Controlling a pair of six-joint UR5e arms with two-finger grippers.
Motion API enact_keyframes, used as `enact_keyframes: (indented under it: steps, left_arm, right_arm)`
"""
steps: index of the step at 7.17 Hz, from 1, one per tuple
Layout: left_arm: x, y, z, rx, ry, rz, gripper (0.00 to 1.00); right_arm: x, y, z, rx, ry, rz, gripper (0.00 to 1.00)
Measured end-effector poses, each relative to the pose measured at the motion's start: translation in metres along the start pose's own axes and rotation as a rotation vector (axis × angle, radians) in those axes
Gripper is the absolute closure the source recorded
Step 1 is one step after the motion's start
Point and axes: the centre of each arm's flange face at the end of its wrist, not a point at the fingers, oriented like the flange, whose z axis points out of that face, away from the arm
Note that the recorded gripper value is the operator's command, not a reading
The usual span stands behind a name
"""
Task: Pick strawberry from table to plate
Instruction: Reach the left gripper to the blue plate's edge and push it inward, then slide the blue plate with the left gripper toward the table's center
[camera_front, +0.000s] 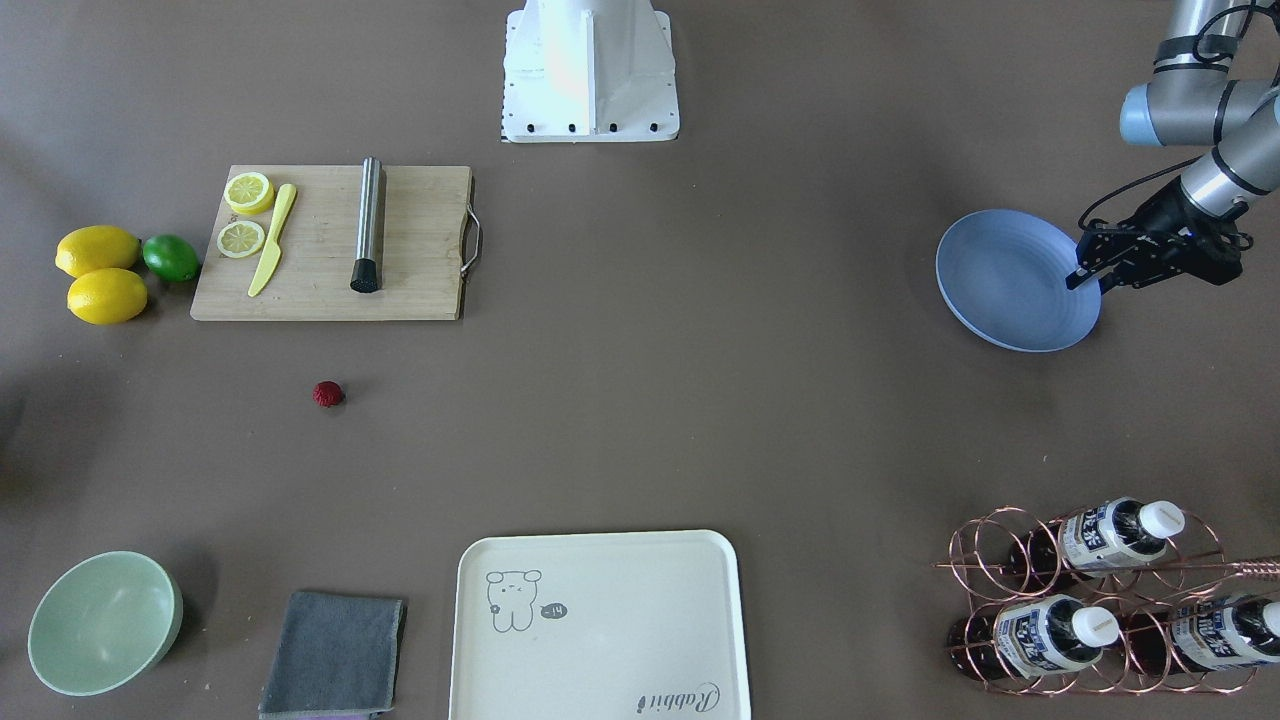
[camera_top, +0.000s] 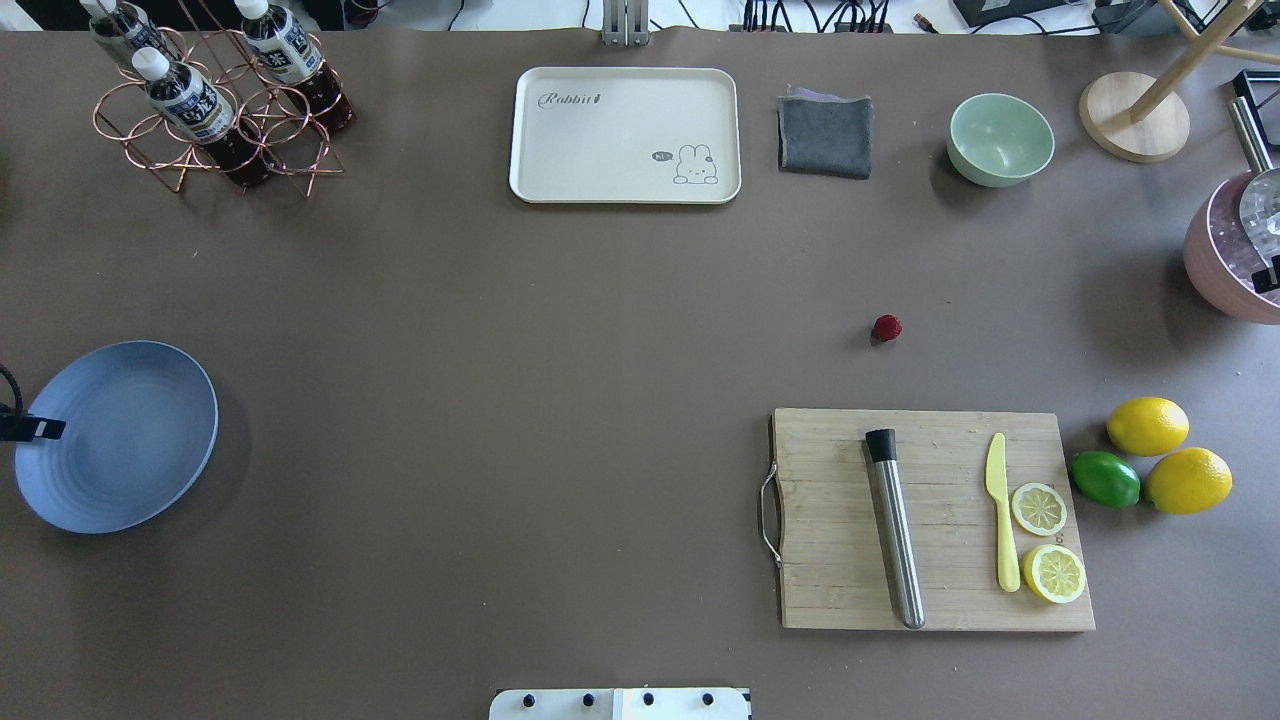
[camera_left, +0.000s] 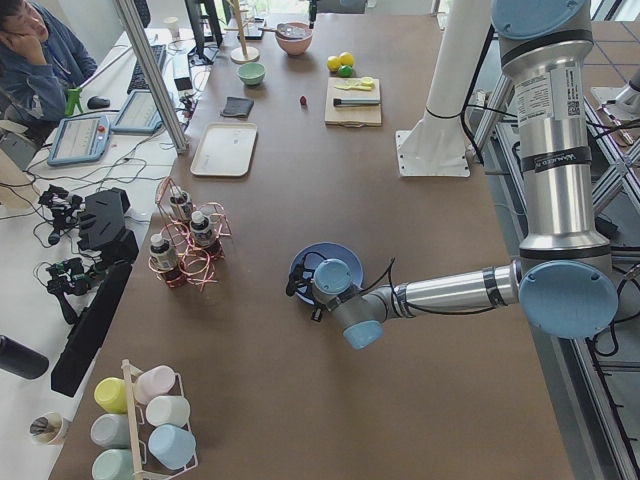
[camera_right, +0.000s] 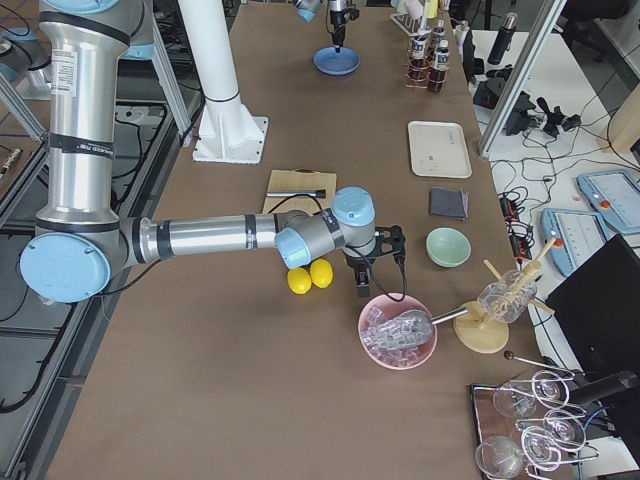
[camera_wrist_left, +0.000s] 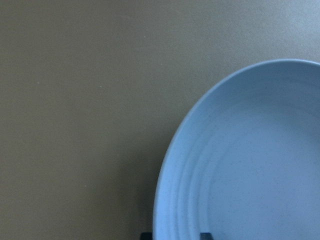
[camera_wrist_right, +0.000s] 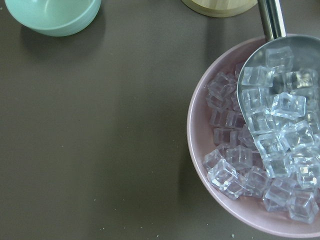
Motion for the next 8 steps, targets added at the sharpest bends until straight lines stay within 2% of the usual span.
enact_keyframes:
  steps: [2,4,6,8]
  left_arm:
    - [0.020,-0.012,-0.002,0.015,0.031,0.009,1.00]
    - [0.067,-0.055,-0.009,0.035,0.123,-0.074,1.00]
    - [0.128,-0.130,-0.006,0.050,0.180,-0.147,1.00]
    - [0.213,-0.212,0.012,0.033,0.183,-0.159,1.00]
  right_arm:
    - [-0.001,0.000,-0.001,0.002,-0.002,-0.002,0.00]
    - [-0.002,0.000,-0.001,0.002,-0.005,-0.003,0.00]
    - [-0.002,0.000,-0.001,0.000,-0.007,-0.001,0.00]
    - [-0.001,0.000,0.000,-0.004,-0.006,0.004,0.00]
